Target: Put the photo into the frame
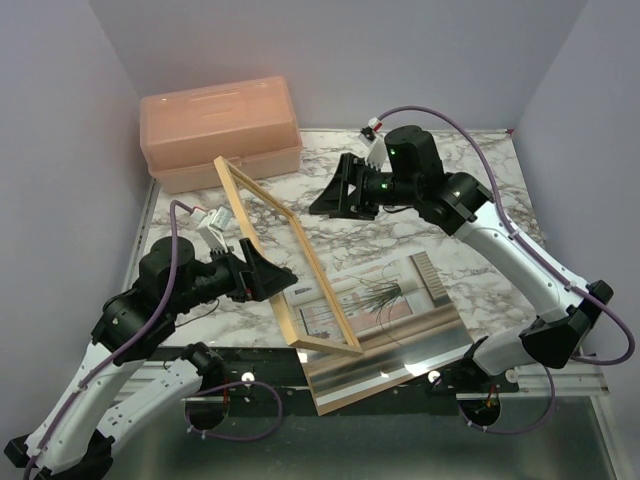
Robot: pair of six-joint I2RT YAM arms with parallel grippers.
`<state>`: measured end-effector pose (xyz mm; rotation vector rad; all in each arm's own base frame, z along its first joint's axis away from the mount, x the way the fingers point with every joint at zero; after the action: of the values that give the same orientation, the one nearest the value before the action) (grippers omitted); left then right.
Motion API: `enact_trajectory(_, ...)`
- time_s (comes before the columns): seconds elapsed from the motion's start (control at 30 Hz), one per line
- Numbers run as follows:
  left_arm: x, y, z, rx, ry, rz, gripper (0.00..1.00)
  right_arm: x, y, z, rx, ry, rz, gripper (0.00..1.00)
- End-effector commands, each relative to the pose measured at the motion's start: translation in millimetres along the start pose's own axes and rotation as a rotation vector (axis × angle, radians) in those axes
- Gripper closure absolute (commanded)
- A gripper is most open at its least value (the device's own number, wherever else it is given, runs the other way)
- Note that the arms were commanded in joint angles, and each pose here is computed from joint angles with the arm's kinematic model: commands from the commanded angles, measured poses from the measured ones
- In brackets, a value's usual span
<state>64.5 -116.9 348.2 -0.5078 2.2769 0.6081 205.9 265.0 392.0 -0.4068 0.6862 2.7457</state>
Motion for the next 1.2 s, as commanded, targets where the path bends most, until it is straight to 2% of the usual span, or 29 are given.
enact_trajectory(0.0,8,11,18,-0.228,-0.004,0.025,0.22,11,4,-33,0.185,-0.011,-0.060,0.30)
enact_trajectory(0.17,17,12,30,-0.321,0.002,0.059,0.42,22,1,-58,0.266,-0.037,-0.062,0.31)
enact_trajectory(0.3,18,15,34,-0.384,-0.009,0.083,0.68,31,2,-79,0.343,-0.051,-0.078,0.31)
enact_trajectory(0.43,16,22,30,-0.364,-0.025,0.051,0.90,41,1,-101,0.410,-0.068,-0.077,0.30)
enact_trajectory(0.5,14,25,25,-0.321,-0.039,0.020,1.00,48,-1,-113,0.437,-0.073,-0.065,0.25)
enact_trajectory(0.6,12,32,17,-0.239,-0.052,-0.046,1.00,56,-4,-134,0.480,-0.088,-0.050,0.20)
enact_trajectory(0.77,9,46,5,-0.132,-0.053,-0.169,1.00,67,-2,-161,0.481,-0.138,-0.029,0.17)
enact_trajectory(0.93,8,55,-1,-0.071,-0.040,-0.242,1.00,72,8,-171,0.336,-0.166,-0.034,0.16)
enact_trajectory(1.1,9,49,-3,-0.013,-0.002,-0.253,1.00,72,21,-170,0.162,-0.219,-0.041,0.16)
enact_trajectory(1.17,9,45,-3,0.006,0.017,-0.262,1.00,74,23,-175,0.144,-0.253,-0.043,0.16)
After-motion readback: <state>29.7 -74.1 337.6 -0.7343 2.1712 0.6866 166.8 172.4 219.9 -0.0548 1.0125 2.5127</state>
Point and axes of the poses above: each gripper's point midway between its finger pads, its own y axis back along the fingers, its own z axis along the line the jaws close on, x = y × z, the point moved 10 cm from there along y, back along the fingers, and after that the axes turned 12 degrees about -y, right-handed, at the moved point
